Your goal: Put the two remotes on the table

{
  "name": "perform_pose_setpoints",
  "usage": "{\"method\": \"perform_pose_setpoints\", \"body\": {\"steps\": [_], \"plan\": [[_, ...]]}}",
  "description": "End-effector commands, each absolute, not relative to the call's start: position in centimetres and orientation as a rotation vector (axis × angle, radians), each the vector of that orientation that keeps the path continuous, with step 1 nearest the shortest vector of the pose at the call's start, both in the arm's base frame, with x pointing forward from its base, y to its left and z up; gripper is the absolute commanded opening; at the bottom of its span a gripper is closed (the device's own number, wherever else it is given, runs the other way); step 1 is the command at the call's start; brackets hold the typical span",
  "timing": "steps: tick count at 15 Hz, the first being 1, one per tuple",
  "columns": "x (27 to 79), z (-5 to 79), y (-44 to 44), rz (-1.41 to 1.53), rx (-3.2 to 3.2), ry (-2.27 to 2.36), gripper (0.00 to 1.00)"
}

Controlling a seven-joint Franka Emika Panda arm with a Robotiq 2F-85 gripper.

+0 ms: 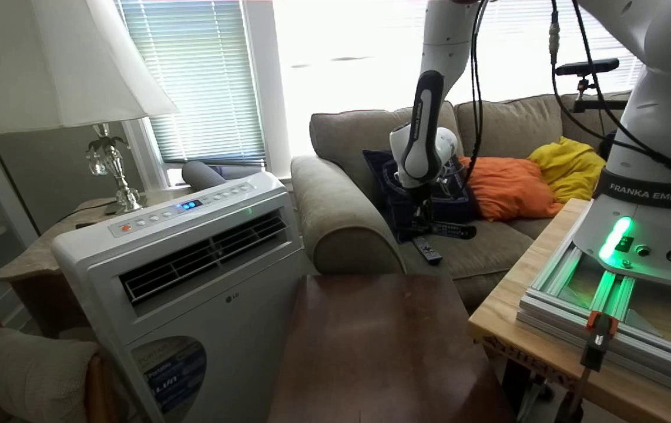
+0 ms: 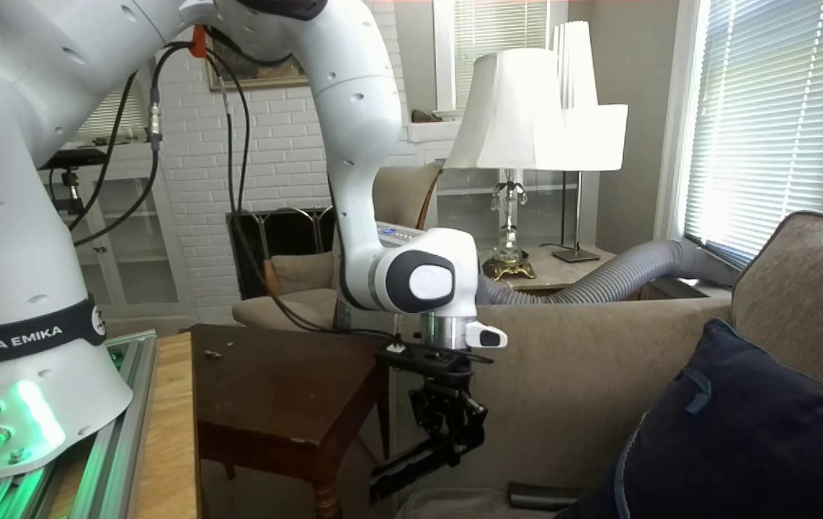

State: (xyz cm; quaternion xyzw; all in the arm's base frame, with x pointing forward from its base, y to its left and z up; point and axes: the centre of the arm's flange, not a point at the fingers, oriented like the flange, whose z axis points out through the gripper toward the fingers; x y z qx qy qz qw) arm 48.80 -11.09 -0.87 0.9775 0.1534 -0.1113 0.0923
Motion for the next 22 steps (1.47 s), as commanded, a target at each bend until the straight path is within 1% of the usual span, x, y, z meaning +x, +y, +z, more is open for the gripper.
{"method": "perform_pose_setpoints", "body": {"steps": [1, 7, 13, 22], "plan": [[44.5, 2.7, -8.9, -0.300, 2.864, 0.619, 0.10], [41.3, 5.2, -4.9, -0.246, 2.817, 0.814, 0.10], [38.4, 6.7, -1.4, -0.275, 2.741, 0.987, 0.10], [36.2, 6.2, 5.8, -0.206, 2.693, 1.274, 0.10]]}}
